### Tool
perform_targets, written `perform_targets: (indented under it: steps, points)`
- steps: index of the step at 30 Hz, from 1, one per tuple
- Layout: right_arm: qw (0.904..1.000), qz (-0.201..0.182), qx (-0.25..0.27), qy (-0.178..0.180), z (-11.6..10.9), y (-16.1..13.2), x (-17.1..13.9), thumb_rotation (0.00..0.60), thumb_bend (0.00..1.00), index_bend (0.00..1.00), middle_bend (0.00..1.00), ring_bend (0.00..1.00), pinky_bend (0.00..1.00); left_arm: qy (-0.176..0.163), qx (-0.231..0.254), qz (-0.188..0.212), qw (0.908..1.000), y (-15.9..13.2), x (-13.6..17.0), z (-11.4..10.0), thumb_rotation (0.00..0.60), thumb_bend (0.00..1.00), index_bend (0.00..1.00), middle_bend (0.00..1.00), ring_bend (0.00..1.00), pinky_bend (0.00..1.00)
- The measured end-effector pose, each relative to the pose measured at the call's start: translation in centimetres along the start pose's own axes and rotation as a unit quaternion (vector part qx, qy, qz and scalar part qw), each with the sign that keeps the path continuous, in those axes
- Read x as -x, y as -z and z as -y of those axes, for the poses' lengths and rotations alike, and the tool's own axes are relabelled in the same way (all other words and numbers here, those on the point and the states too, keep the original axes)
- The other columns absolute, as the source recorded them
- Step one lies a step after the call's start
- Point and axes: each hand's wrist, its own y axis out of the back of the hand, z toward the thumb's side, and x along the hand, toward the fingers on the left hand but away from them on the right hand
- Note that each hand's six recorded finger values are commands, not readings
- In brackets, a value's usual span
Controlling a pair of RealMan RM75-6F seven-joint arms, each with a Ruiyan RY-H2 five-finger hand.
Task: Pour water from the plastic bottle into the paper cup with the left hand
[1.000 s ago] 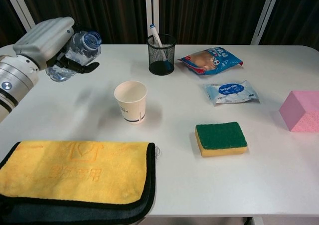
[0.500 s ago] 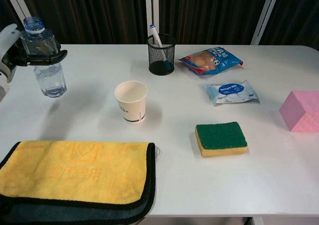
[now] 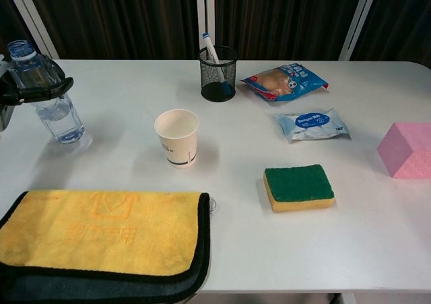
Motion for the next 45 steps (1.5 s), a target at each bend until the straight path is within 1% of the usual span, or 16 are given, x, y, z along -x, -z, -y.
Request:
perform_targets:
  steps: [4, 9, 15, 18, 21, 24, 26, 29, 36, 41, 43, 45]
  points:
    - [1.0000, 0.001, -0.001, 0.002, -0.2, 0.0, 0.0, 0.582, 0.24, 0.00, 0.00, 0.00, 0.00, -0.004, 0.001, 0.009, 1.0000, 0.2, 0.0, 0.0, 0.600, 0.35, 0.77, 0.70, 0.55, 0.43]
    - [1.0000, 0.002, -0.001, -0.002, 0.0, 0.0, -0.1, 0.582, 0.24, 0.00, 0.00, 0.00, 0.00, -0.004, -0.008, 0.018, 0.9998, 0.4, 0.1, 0.2, 0.600, 0.35, 0.67, 0.64, 0.52, 0.43]
    - [1.0000, 0.003, -0.002, -0.002, -0.1, 0.0, 0.0, 0.584, 0.24, 0.00, 0.00, 0.00, 0.00, -0.003, -0.023, 0.019, 0.9996, 0.9, 0.2, 0.2, 0.600, 0.34, 0.66, 0.63, 0.52, 0.43]
    - [1.0000, 0.003, -0.002, -0.003, -0.1, 0.0, 0.0, 0.583, 0.24, 0.00, 0.00, 0.00, 0.00, 0.001, -0.028, 0.019, 0.9994, 1.1, 0.2, 0.4, 0.600, 0.34, 0.64, 0.62, 0.50, 0.42]
    - [1.0000, 0.003, -0.002, -0.005, 0.0, 0.0, -0.1, 0.582, 0.24, 0.00, 0.00, 0.00, 0.00, 0.002, -0.027, 0.017, 0.9995, 1.3, 0.2, 0.6, 0.600, 0.33, 0.62, 0.60, 0.49, 0.39]
    - [1.0000, 0.002, -0.003, -0.006, 0.0, -0.1, -0.1, 0.584, 0.24, 0.00, 0.00, 0.00, 0.00, 0.005, -0.027, 0.010, 0.9996, 1.6, 0.1, 0.7, 0.600, 0.32, 0.59, 0.58, 0.47, 0.38]
    - [1.0000, 0.002, -0.002, -0.006, 0.0, -0.1, -0.1, 0.585, 0.24, 0.00, 0.00, 0.00, 0.00, 0.006, -0.025, 0.010, 0.9996, 1.6, 0.0, 0.7, 0.600, 0.31, 0.55, 0.56, 0.46, 0.38]
    - [1.0000, 0.003, -0.004, -0.007, 0.0, 0.0, -0.1, 0.584, 0.24, 0.00, 0.00, 0.00, 0.00, 0.008, -0.020, 0.012, 0.9997, 1.5, 0.0, 0.8, 0.600, 0.27, 0.45, 0.51, 0.43, 0.38]
    - [0.9999, 0.005, -0.006, -0.006, 0.0, 0.1, -0.1, 0.586, 0.24, 0.00, 0.00, 0.00, 0.00, 0.014, -0.018, 0.013, 0.9996, 1.7, 0.0, 0.9, 0.600, 0.25, 0.35, 0.47, 0.39, 0.38]
    - [0.9999, 0.007, -0.005, -0.008, 0.1, 0.2, -0.1, 0.585, 0.24, 0.00, 0.00, 0.00, 0.00, 0.020, -0.017, 0.011, 0.9996, 1.9, 0.0, 0.9, 0.600, 0.23, 0.26, 0.42, 0.36, 0.37]
    - [0.9999, 0.008, -0.005, -0.009, 0.1, 0.2, -0.1, 0.584, 0.24, 0.00, 0.00, 0.00, 0.00, 0.021, -0.018, 0.012, 0.9996, 1.9, 0.1, 0.9, 0.600, 0.22, 0.20, 0.37, 0.31, 0.35]
    - [0.9999, 0.008, -0.006, -0.008, 0.1, 0.2, -0.1, 0.582, 0.24, 0.00, 0.00, 0.00, 0.00, 0.020, -0.020, 0.015, 0.9995, 1.8, 0.2, 0.8, 0.600, 0.20, 0.13, 0.31, 0.24, 0.30]
